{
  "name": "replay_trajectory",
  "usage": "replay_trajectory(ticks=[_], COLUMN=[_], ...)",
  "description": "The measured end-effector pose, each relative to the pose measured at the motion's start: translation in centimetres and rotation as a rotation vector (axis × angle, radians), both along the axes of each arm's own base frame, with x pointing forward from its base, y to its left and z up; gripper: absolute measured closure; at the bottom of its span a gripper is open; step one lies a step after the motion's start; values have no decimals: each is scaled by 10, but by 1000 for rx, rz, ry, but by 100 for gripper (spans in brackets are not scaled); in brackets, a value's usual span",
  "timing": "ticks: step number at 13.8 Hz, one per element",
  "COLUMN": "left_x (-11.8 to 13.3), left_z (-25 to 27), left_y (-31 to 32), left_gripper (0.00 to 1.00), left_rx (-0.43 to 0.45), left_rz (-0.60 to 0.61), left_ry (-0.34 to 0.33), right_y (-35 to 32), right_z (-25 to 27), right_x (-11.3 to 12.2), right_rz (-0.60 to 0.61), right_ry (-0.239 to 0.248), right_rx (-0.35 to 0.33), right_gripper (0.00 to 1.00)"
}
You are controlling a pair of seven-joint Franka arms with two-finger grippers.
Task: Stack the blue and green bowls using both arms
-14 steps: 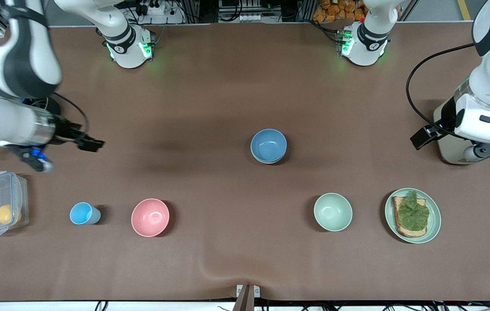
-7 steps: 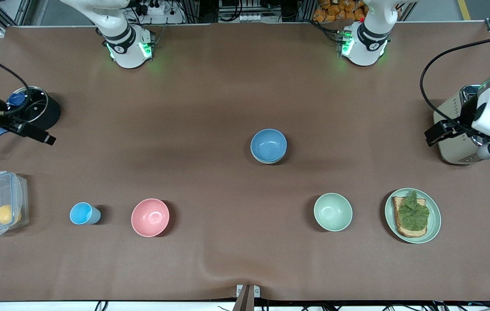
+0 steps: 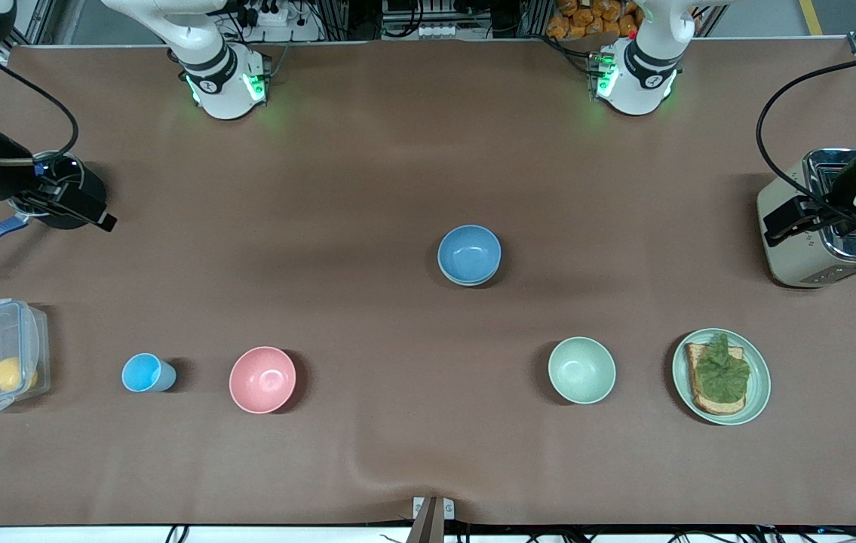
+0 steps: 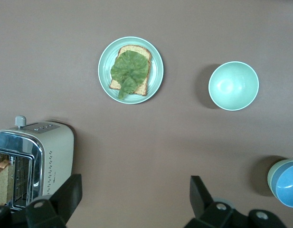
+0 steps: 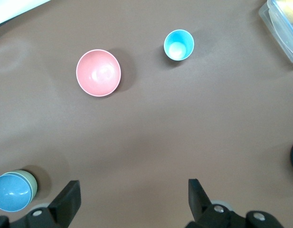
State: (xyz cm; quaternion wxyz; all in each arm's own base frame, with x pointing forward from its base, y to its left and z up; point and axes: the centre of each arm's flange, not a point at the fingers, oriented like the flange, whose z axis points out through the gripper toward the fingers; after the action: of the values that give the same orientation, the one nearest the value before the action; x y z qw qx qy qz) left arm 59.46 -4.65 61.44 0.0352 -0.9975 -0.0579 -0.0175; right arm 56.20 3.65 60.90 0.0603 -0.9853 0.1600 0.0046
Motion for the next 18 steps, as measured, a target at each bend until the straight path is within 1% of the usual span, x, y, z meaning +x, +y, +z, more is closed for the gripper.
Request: replay_trajectory(ticks=[4, 7, 10, 12, 18], left_x=[-1, -4, -19, -27, -28], left_z=[0, 0, 11, 20, 20], left_y=[-5, -21, -30, -30, -31], left_gripper=[0, 0, 0, 0, 0], left_rx=[0, -2, -8, -11, -11], left_rz=[-8, -37, -48, -46, -48], left_ry=[2, 14, 41, 44, 47], right_y=[2, 2, 1, 2, 1], right_z=[-6, -6, -6, -6, -5], right_x=[0, 0, 0, 0, -1], right_rz=[3, 3, 5, 10, 17], right_ry=[0, -2, -4, -6, -8], right_rx=[-2, -3, -20, -37, -55], right_gripper=[0, 0, 0, 0, 0])
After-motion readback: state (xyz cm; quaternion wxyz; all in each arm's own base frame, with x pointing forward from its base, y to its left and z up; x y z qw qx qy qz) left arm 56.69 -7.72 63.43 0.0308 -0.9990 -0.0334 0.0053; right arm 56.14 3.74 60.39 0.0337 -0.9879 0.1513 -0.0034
